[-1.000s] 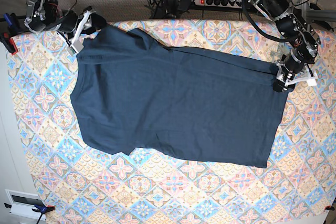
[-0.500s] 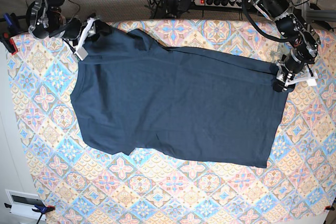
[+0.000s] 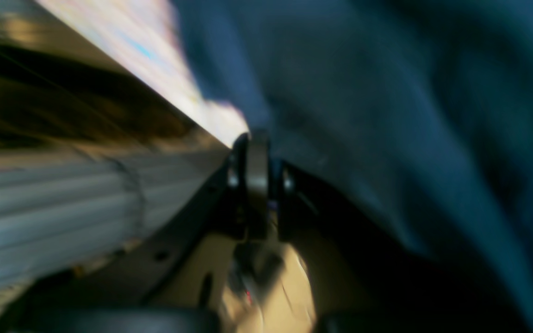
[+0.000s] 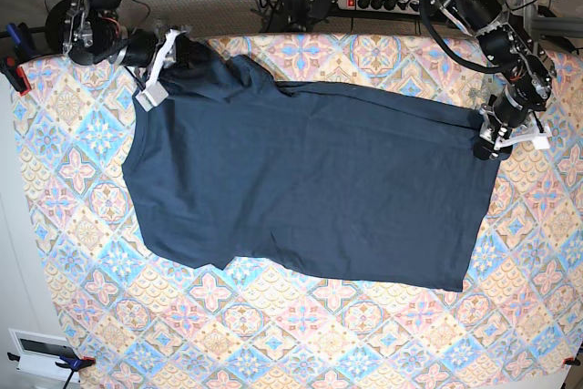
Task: Layout the t-shirt on the table in an organized manner, then fold the t-shirt properly
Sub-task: 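Tug the shoulder corner with the right gripper to straighten the collar edge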
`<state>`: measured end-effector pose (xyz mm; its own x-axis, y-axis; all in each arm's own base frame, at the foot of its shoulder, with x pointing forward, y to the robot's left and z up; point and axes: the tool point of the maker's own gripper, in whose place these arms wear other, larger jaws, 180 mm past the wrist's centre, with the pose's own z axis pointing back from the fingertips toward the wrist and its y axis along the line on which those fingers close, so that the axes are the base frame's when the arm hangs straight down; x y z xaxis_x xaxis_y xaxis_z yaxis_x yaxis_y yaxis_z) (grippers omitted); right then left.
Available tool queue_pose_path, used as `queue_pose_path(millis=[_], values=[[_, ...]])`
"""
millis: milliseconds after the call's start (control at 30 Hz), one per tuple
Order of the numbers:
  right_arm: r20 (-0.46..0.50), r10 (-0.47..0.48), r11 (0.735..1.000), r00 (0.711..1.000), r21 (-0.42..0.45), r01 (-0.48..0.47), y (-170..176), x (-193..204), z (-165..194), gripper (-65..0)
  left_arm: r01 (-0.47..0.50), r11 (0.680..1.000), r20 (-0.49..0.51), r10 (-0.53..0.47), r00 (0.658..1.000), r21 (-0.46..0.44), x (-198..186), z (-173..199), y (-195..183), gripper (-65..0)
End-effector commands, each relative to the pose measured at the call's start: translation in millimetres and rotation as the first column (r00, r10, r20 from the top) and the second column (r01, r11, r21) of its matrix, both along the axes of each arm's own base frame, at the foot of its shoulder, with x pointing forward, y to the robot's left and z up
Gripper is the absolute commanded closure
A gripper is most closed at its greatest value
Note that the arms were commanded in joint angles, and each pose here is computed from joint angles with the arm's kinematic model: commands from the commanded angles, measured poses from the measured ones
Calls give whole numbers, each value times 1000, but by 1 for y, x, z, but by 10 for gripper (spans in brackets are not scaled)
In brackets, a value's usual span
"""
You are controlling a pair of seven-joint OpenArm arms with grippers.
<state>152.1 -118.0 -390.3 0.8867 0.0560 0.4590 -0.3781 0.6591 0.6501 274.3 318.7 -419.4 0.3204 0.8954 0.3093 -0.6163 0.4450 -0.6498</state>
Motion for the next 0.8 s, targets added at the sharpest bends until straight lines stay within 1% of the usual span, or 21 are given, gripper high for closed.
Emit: queue_pose_path(millis=[0, 133, 267, 433, 600, 767], values=[[43, -7, 999, 999, 31, 6, -2, 8, 14, -33, -2, 1000, -12, 3, 1000, 28, -1, 4, 8, -281], [107, -21, 992, 994, 126, 8, -6, 20, 43, -32, -2, 1000, -13, 3, 1000, 28, -1, 4, 8, -281], [150, -100, 982, 984, 177, 73, -21, 32, 59, -32, -2, 1000, -23, 3, 1000, 29, -5, 1, 8, -281], [164, -152, 978, 975, 167, 125, -37, 38, 62, -32, -2, 1000, -26, 3, 1000, 29, -7, 0, 8, -281], [178, -207, 962, 962, 217, 167, -45, 76, 60, -33, -3, 1000, -18, 4, 1000, 22, -6, 1, 7, -281], [163, -249, 948, 955, 245, 205, -53, 92, 56, -33, -7, 1000, 12, 7, 1000, -18, -8, 3, 3, -281]])
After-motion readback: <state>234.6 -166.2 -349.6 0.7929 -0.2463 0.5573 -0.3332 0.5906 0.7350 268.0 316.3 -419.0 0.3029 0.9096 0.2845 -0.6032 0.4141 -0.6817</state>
